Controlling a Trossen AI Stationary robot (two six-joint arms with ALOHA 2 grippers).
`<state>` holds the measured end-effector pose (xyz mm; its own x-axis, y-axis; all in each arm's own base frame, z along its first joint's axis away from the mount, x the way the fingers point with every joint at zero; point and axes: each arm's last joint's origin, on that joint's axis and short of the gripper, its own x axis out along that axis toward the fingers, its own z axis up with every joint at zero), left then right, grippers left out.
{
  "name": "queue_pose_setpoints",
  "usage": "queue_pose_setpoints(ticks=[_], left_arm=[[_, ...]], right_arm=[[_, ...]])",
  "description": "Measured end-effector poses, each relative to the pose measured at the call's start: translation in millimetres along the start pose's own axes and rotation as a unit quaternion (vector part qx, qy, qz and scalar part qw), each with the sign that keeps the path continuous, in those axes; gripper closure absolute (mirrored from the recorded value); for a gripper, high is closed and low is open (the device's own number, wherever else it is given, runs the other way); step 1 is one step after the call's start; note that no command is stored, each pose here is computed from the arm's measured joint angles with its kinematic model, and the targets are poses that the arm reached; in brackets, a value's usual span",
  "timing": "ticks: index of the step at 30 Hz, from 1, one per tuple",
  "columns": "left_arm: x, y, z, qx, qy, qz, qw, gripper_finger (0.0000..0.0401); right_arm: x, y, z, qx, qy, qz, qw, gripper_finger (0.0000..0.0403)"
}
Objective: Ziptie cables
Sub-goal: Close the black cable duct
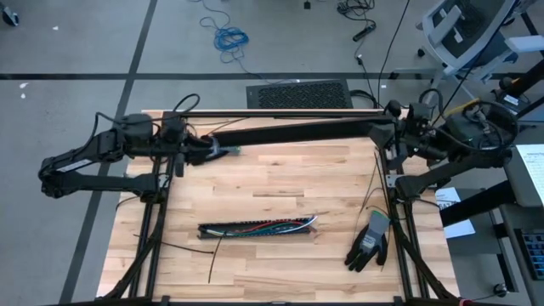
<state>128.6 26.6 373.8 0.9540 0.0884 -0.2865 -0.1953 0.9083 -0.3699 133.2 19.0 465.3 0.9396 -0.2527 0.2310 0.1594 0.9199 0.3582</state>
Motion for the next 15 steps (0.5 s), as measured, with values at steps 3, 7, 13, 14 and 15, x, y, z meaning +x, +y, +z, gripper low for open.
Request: queue_pose_setpoints(ticks=[3,7,13,14,15], left_arm=[[4.2,0.1,1.9,0.000,-0.005,0.002,1.000,0.0287],[9.0,-0.6,5.6,0.001,-0.018,-0.003,1.000,0.0287],[15.8,-1.0,8.3,0.001,-0.022,-0.011,1.000,0.0287],[16.5,-0.9,8.2,0.001,-0.021,-0.011,1.000,0.0287],[17.4,-0.7,8.2,0.001,-0.020,-0.011,1.000,0.0287]], right_arm=[[1.2,0.9,-1.6,-0.002,0.006,0.008,1.000,0.0403],[4.3,2.1,-4.3,-0.004,0.012,0.011,1.000,0.0403],[6.8,3.0,-6.5,-0.006,0.016,0.011,1.000,0.0403],[6.8,3.1,-6.5,-0.006,0.016,0.011,1.000,0.0403],[6.6,3.1,-6.3,-0.006,0.016,0.013,1.000,0.0403]])
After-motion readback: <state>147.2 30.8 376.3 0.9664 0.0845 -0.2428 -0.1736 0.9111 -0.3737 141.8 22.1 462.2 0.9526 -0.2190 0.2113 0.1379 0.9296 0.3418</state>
